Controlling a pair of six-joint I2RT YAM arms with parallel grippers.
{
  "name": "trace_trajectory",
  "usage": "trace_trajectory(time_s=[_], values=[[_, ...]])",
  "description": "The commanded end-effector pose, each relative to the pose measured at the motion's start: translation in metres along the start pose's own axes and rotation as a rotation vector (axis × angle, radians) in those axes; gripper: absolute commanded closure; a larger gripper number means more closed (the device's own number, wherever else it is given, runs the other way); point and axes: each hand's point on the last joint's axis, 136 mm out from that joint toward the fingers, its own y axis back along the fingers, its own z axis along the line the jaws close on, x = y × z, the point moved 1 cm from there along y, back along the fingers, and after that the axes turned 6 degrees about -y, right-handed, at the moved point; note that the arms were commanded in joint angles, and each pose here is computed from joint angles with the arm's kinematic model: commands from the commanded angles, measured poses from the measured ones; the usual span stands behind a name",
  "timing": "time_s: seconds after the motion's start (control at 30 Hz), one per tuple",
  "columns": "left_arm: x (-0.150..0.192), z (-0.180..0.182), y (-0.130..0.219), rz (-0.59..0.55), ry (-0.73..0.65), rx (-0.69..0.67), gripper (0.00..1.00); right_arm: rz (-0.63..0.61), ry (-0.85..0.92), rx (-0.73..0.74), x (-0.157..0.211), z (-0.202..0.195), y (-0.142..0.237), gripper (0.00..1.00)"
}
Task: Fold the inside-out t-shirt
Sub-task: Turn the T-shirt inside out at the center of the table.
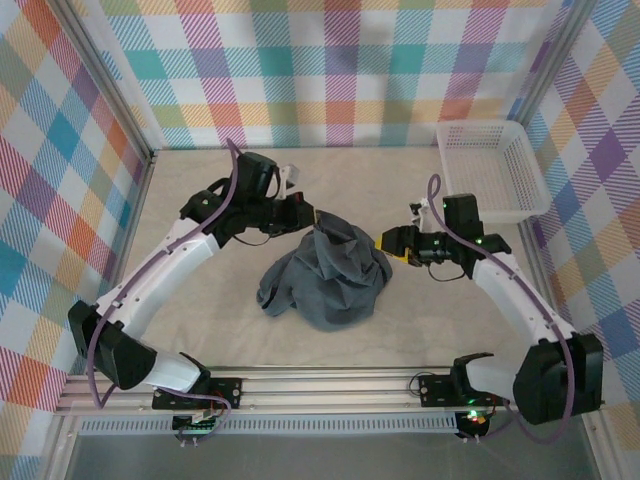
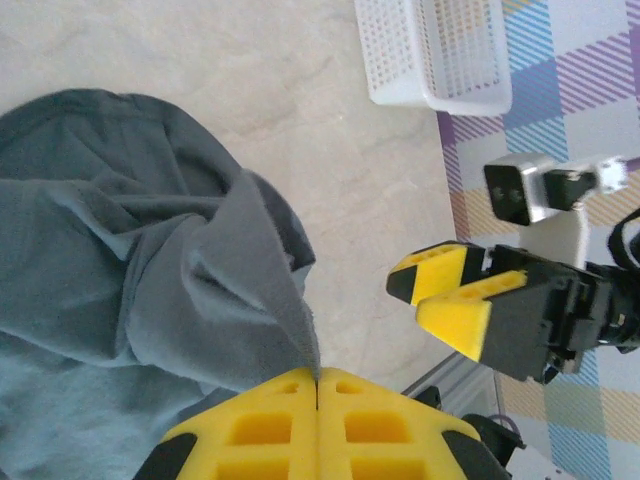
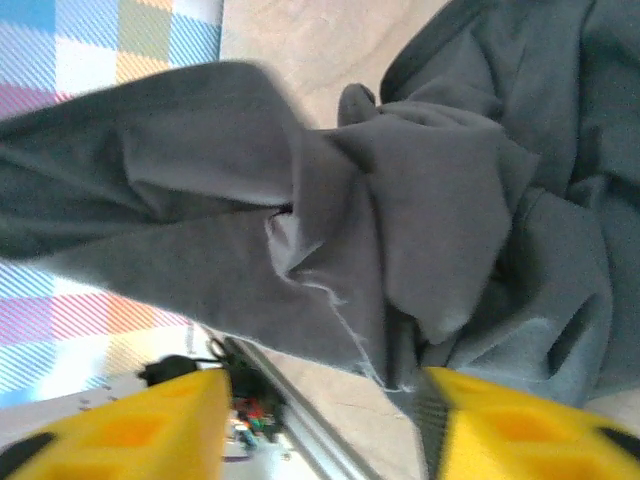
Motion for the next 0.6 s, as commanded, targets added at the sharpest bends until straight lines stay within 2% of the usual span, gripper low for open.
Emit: trace_trajectory(time_s=[0.0,0.07,0.1,0.23,0.3,0.4,0.47,0.57], values=[[-0.003,-0.021,0.003,0.001,-0.090,0.062,1.00,-0.096,0.309,0.045,-0.009,0.023,0.011,0.34],[-0.004,-0.021,0.004,-0.003,-0.109,0.046,1.00,-0.125,0.429,0.070,-0.008,0.030,0.006,0.24],[-0.004,-0.021,0.005,-0.006,-0.114,0.035,1.00,-0.131,0.452,0.087,-0.010,0.031,0.002,0.22],[-0.003,-0.003,0.011,-0.021,-0.107,-0.071,1.00,-0.104,0.442,0.183,-0.017,0.032,-0.020,0.23],[0.000,-0.003,0.012,-0.020,-0.111,-0.066,1.00,-0.099,0.362,0.298,-0.023,0.016,-0.030,0.27],[0.002,-0.006,0.013,-0.025,-0.110,-0.036,1.00,-0.073,0.152,0.438,-0.032,-0.009,-0.040,0.34],[0.002,-0.008,0.015,-0.030,-0.115,-0.034,1.00,-0.056,0.030,0.517,-0.032,-0.025,-0.045,0.33],[0.001,-0.010,0.022,-0.049,-0.136,-0.030,1.00,-0.039,-0.030,0.588,-0.030,-0.043,-0.049,0.31]])
